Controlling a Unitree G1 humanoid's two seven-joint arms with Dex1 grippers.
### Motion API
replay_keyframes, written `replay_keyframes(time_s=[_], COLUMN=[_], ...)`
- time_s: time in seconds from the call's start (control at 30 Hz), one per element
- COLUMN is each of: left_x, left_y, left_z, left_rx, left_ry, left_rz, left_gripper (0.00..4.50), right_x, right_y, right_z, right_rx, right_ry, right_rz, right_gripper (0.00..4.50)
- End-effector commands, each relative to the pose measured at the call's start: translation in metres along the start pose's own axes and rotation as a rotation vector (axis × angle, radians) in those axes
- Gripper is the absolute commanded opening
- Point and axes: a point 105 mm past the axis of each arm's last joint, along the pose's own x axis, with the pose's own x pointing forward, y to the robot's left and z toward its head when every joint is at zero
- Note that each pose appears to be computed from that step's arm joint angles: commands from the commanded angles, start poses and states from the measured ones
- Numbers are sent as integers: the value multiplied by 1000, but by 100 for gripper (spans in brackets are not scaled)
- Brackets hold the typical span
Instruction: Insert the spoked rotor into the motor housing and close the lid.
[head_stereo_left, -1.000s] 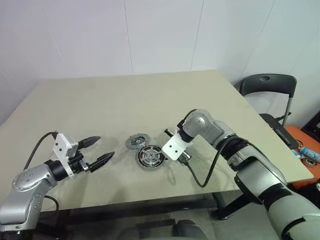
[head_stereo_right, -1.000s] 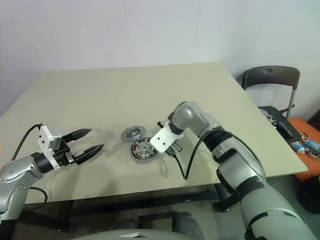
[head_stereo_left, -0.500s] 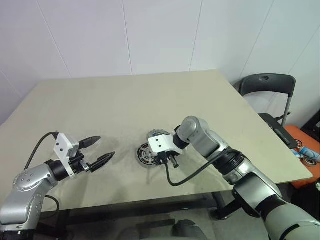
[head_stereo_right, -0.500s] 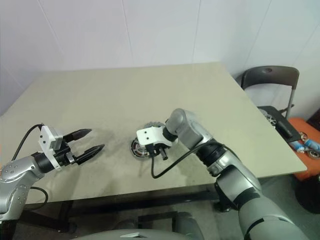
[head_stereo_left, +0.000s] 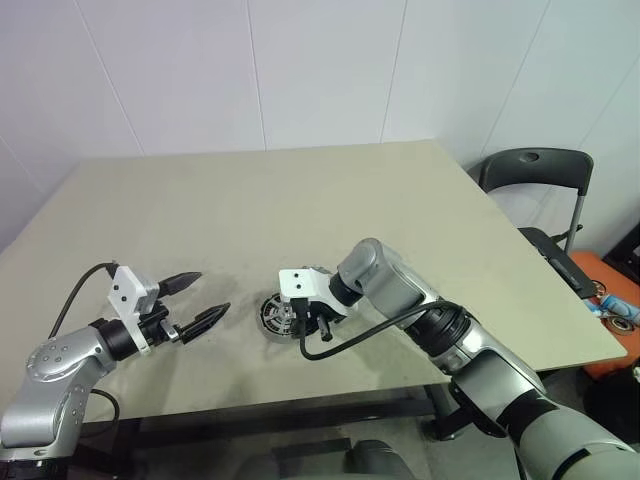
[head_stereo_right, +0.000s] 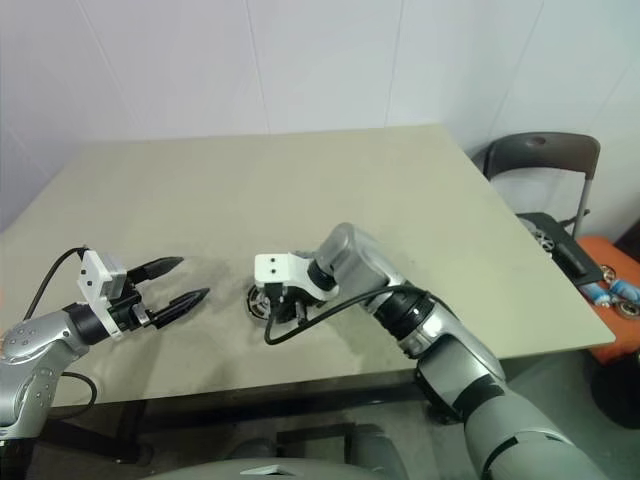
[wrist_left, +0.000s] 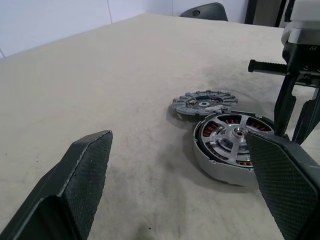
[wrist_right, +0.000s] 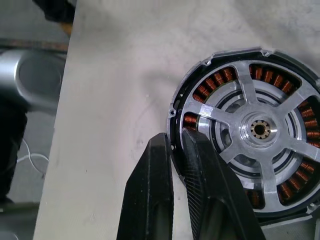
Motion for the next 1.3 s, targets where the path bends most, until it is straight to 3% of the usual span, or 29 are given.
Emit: replay_keyframes(time_s=[0.03,0.23,0.37,0.6,0.8,1.03,1.3], left_x=[1,1,0,-2,0,1,0], left_y=[2,2,3,4,5,6,7], left_z=[6,6,5,3,3,3,4], left_rx=[28,31,32,30,32,38,44], left_ry=[-18,-15,-12,-13,-9,-6,-6], left_rz=[4,2,5,5,-2,-10,-3], left_gripper=[450,450,450,450,450,450,450], right_x=[-13,-27,-51,-78,-89,-77,-62], right_y=[-4,-1,-14,-35,-34,-26,-26], right_z=[33,50,43,-5,-30,-60,-68], right_rx=[-12,57,167,541,911,1147,1305], right_ry=[-100,-206,-278,-312,-454,-437,-489], right_rz=[-40,-24,-97,-235,-233,-229,-176], right_gripper=[103,299,435,443,443,443,443])
